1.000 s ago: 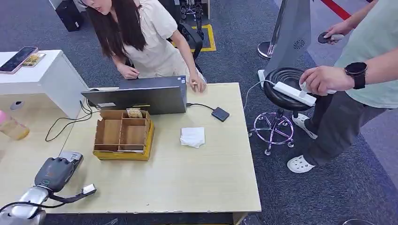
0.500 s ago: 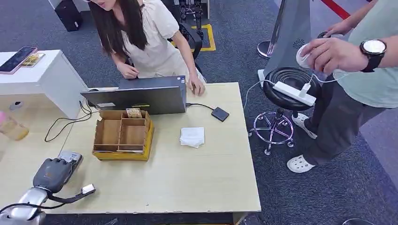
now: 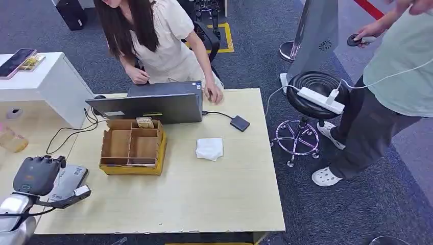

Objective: Pass the card to the sensor for recognition and then transmit it.

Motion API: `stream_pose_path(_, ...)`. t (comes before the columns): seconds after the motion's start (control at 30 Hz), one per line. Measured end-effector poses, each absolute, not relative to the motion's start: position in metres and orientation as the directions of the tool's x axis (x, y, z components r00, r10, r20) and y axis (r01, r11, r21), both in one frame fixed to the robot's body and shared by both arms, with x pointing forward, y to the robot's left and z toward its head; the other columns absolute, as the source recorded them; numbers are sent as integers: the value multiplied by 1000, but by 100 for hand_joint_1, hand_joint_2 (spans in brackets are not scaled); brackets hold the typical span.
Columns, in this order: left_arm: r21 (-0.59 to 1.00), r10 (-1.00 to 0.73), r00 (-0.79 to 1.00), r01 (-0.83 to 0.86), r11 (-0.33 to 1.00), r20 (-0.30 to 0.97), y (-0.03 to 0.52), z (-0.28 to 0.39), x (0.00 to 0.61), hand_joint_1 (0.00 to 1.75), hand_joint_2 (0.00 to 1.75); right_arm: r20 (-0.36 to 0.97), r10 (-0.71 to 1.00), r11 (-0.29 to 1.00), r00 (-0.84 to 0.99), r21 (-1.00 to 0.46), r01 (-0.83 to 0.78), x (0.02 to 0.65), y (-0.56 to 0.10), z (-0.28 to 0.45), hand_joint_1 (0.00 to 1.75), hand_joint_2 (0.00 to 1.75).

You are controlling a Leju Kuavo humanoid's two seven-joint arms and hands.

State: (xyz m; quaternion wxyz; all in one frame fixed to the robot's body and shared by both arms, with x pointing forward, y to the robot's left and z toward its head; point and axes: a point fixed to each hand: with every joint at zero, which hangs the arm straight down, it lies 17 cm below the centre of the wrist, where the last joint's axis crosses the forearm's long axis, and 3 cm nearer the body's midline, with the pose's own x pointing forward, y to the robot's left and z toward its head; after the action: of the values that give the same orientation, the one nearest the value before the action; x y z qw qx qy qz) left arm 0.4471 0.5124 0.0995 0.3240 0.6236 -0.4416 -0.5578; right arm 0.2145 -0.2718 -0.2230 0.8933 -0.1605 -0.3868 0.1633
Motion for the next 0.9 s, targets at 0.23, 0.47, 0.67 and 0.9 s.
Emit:
stream_pose_path(0.23,865,-945,100,-382,-325,-311,554,203,467,175,175,634,412,895,655,-414,-164,211,-273,-224,0,175)
stream_pose_path(0.47,809,-960,144,-516,-280,-240,569,272,476,175,175,631,415,893,656,-420,-161,211,-274,-224,0,175)
stream_pose_path(0.67,774,-973,136,-590,-231,-187,562,303,483,175,175,627,423,890,654,-422,-171,211,-273,-225,0,175)
stream_pose_path(0.9,768,-982,100,-612,-189,-162,539,307,496,175,175,630,428,889,648,-422,-176,215,-271,-223,0,175)
